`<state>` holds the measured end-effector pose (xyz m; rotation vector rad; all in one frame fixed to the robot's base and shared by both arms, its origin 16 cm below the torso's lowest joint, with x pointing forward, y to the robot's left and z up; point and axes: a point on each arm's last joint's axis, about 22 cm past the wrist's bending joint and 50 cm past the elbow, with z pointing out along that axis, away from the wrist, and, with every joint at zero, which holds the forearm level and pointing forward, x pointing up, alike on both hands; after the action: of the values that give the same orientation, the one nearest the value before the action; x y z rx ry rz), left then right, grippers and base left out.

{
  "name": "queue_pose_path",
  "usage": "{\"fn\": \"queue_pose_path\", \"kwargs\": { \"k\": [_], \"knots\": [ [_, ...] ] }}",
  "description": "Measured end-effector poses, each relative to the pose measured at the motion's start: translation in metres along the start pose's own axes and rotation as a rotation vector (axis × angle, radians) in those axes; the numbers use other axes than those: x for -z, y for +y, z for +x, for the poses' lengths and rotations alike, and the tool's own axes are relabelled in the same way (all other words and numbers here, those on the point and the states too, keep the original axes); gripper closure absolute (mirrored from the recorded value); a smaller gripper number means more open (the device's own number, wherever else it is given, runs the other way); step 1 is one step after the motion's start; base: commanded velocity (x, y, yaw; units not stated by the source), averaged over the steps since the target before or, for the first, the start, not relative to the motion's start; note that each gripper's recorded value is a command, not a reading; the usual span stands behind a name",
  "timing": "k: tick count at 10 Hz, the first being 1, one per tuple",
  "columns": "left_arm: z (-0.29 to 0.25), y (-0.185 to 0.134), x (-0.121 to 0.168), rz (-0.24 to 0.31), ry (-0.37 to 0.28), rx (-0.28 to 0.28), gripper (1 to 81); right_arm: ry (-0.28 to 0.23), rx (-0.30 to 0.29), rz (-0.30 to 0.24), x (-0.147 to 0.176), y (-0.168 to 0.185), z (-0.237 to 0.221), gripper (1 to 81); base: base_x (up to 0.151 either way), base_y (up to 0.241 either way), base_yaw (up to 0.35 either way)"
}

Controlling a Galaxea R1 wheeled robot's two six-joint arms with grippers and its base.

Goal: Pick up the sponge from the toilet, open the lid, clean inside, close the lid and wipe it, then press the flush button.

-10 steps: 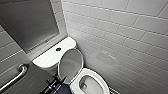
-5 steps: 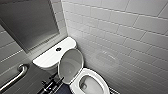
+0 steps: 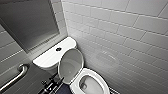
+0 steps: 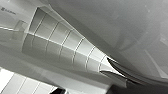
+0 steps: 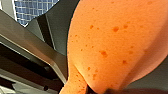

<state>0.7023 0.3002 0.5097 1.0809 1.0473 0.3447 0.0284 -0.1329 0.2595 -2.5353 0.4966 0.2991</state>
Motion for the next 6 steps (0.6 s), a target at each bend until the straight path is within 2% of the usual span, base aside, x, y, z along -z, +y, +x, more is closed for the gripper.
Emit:
{"fn": "queue_pose_path", "kwargs": {
  "k": [2, 5, 6],
  "knots": [
    [0.0, -0.0001, 0.0005, 0.001, -0.002, 0.012, 1.0, 0.0, 0.0, 0.001, -0.0002, -0.0004, 0.0002, 81.1, 0.0, 0.0, 0.0],
    [0.0001, -0.0014, -0.0002, -0.017, -0.005, 0.17, 1.0, 0.0, 0.0, 0.001, -0.0003, -0.0007, 0.0001, 81.1, 0.0, 0.0, 0.0],
    [-0.0017, -0.0035, -0.0009, -0.029, -0.009, 0.191, 1.0, 0.0, 0.0, 0.001, -0.0005, -0.0009, 0.0001, 81.1, 0.0, 0.0, 0.0]
  ]
}}
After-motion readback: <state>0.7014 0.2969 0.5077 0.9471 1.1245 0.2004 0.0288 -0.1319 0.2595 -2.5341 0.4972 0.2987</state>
